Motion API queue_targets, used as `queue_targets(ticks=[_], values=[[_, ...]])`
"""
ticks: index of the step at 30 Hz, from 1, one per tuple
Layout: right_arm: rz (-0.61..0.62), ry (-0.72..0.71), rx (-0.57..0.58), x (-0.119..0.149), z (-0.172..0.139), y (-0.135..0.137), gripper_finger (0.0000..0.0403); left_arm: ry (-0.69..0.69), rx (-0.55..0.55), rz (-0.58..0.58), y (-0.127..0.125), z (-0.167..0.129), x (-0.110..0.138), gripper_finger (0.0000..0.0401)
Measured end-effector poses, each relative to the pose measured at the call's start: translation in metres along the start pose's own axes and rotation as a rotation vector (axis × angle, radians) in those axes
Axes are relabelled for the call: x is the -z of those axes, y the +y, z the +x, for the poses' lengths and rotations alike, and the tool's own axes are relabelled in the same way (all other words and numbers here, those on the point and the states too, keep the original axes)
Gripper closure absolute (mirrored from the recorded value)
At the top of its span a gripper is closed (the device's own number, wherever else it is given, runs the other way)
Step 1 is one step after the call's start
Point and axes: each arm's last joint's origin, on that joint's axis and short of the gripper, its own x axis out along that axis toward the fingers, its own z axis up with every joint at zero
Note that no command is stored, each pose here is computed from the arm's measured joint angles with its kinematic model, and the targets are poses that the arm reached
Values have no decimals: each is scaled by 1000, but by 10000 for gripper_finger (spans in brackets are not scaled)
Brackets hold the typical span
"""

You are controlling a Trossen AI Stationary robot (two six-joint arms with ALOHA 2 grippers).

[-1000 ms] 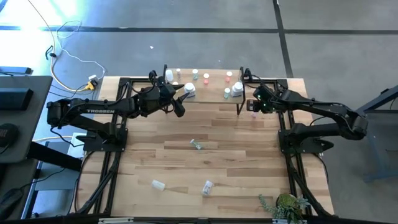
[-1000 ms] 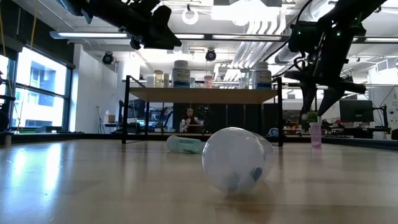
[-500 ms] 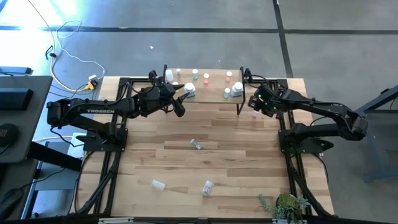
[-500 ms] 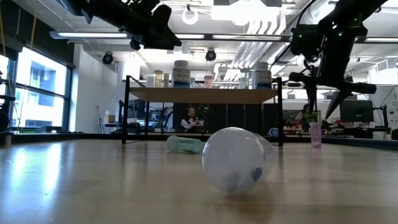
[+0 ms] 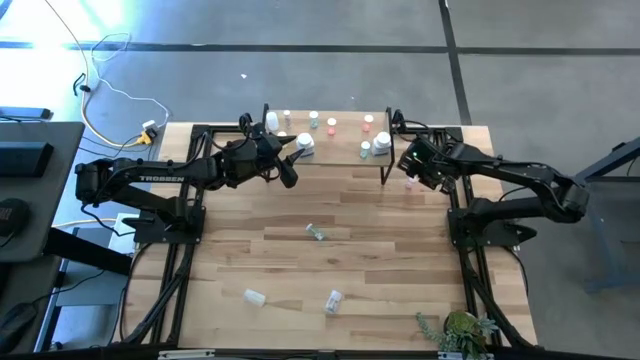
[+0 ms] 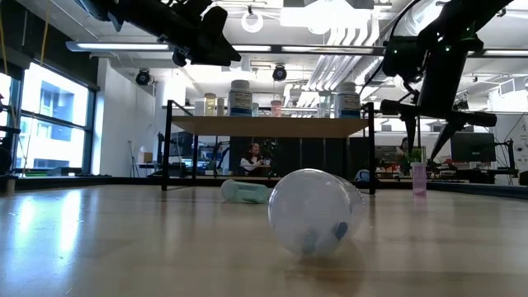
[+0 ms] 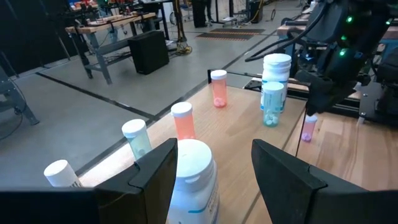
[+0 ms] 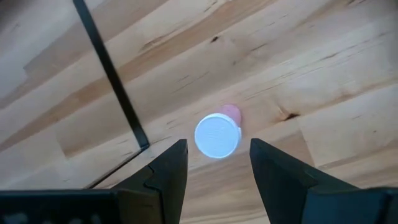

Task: Pick and place medicine bottles onto shelf by color
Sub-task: Put the purple pill bottle on the shelf

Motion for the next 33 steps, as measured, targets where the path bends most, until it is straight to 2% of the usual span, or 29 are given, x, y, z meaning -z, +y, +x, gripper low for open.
queue_targets(ticks=[19,33], values=[[-31,-32,75,0,17,5,238,4,0,2,0,0,0,206],[-45,-33,100,0,22,6,261,7,1,4,0,0,1,206]])
